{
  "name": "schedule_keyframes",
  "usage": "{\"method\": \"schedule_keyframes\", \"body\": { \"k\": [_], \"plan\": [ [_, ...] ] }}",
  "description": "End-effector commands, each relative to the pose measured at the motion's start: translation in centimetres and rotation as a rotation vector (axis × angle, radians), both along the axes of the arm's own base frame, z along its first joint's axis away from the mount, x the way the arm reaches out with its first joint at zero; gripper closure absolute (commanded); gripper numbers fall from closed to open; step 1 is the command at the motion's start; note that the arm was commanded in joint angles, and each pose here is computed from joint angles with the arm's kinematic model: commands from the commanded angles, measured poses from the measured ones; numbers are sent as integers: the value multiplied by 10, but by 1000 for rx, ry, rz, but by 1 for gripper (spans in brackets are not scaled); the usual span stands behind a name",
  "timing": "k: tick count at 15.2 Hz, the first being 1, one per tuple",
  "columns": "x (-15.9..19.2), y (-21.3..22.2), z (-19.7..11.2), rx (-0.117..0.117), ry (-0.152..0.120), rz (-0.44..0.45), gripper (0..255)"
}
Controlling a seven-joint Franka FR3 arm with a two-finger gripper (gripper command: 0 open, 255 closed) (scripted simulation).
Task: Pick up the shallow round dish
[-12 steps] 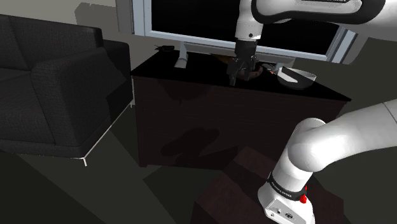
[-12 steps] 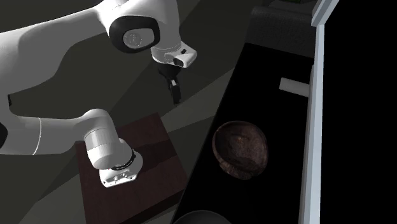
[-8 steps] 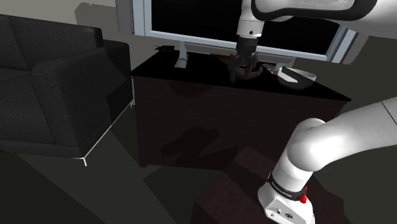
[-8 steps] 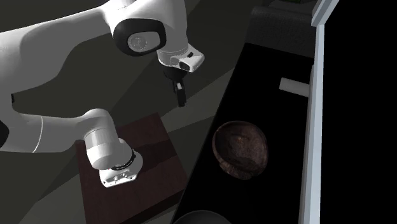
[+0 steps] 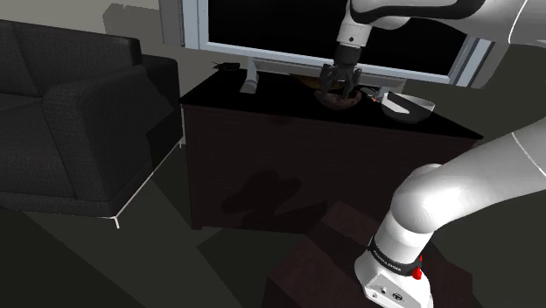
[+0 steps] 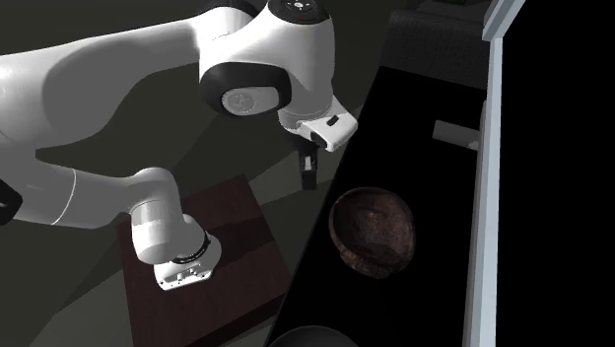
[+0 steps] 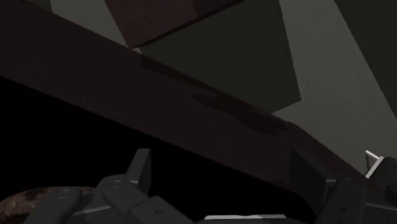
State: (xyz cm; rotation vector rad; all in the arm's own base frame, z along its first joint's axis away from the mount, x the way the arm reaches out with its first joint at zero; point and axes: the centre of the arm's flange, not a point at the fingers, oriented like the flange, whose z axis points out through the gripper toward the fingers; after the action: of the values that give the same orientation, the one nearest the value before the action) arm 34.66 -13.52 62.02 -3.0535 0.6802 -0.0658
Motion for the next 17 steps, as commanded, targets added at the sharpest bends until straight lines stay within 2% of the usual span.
{"method": "schedule_keyframes", "body": {
  "k": [1, 8, 15, 17],
  "plan": [
    [0, -30, 4, 17, -21, -59, 0],
    [-7, -127, 13, 77, -92, -258, 0],
    [-34, -222, 14, 138, -162, -457, 0],
    [-35, -224, 9, 139, -164, -462, 0]
  ]
}}
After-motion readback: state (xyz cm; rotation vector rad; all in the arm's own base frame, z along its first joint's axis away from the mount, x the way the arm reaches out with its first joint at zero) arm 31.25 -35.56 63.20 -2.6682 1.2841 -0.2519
